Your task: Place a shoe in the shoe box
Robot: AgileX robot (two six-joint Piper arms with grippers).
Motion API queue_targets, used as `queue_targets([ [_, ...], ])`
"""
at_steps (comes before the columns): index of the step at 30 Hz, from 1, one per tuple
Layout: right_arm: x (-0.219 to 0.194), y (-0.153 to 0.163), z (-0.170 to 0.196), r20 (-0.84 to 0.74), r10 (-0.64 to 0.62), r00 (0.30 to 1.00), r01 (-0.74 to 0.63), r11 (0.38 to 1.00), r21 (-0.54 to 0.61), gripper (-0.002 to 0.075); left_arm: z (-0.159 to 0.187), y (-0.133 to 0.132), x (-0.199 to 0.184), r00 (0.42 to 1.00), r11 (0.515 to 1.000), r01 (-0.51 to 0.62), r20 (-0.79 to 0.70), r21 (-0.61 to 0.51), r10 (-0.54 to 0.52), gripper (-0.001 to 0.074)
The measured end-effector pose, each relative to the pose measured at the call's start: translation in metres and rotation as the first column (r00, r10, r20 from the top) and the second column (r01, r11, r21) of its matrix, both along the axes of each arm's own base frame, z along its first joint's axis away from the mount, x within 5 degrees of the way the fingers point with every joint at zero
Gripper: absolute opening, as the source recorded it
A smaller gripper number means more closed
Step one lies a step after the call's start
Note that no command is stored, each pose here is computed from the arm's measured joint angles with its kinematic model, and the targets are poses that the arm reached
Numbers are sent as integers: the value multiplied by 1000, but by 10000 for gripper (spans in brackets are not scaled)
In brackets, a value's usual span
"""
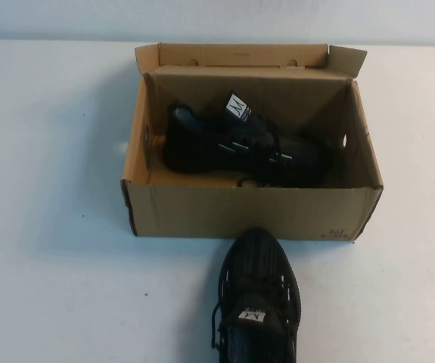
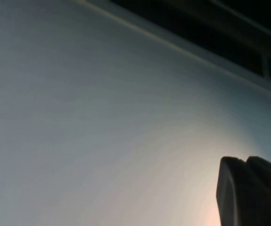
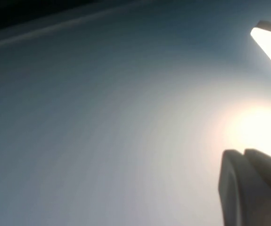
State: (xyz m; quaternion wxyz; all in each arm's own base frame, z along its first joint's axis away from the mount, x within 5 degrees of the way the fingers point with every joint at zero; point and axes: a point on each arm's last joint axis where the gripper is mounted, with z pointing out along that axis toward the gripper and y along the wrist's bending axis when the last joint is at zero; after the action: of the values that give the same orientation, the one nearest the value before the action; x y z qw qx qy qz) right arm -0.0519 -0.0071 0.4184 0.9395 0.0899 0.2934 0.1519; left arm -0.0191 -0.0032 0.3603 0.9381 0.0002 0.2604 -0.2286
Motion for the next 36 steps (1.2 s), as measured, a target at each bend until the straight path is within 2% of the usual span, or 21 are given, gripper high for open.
queue_targets([
  [3,10,5,14,-162,40,986,-47,998,-39,-16,14,1,-11,999,1000,-1,41,-6,2,-1],
  [5,23,9,19,-299,62,952,-84,995,-60,-16,21,2,-15,1000,1000,-10,25,-5,10,-1],
  [9,52,16,22,-557,89,826,-159,984,-79,-16,30,5,-15,989,999,-35,-140,7,36,-1],
  [12,69,17,17,-647,55,760,-160,981,-105,-16,32,6,-15,957,999,-51,-284,18,54,-1],
  [14,74,17,16,-661,67,747,-170,981,-94,-16,32,7,-12,924,998,-58,-377,28,64,-1],
  [17,74,21,14,-680,157,716,-245,969,-33,-16,26,7,-1,853,997,-65,-515,48,80,-1],
  [20,77,26,8,-737,190,649,-320,947,-38,-16,16,7,9,767,995,-69,-635,70,98,-1],
  [23,89,33,-3,-832,211,514,-409,912,-22,-16,9,9,13,707,989,-90,-692,115,145,-1],
  [27,110,46,-15,-939,210,273,-535,844,33,-16,7,9,13,692,990,-86,-708,115,142,-1],
  [29,121,54,-19,-969,188,161,-611,790,51,-16,6,8,14,686,988,-86,-711,128,152,-1],
  [33,142,70,-28,-980,198,5,-719,682,134,-13,5,6,23,649,987,-71,-744,146,157,-1],
  [36,157,77,-35,-977,193,-86,-752,631,191,-1,1,2,35,565,988,-25,-813,151,139,-1],
])
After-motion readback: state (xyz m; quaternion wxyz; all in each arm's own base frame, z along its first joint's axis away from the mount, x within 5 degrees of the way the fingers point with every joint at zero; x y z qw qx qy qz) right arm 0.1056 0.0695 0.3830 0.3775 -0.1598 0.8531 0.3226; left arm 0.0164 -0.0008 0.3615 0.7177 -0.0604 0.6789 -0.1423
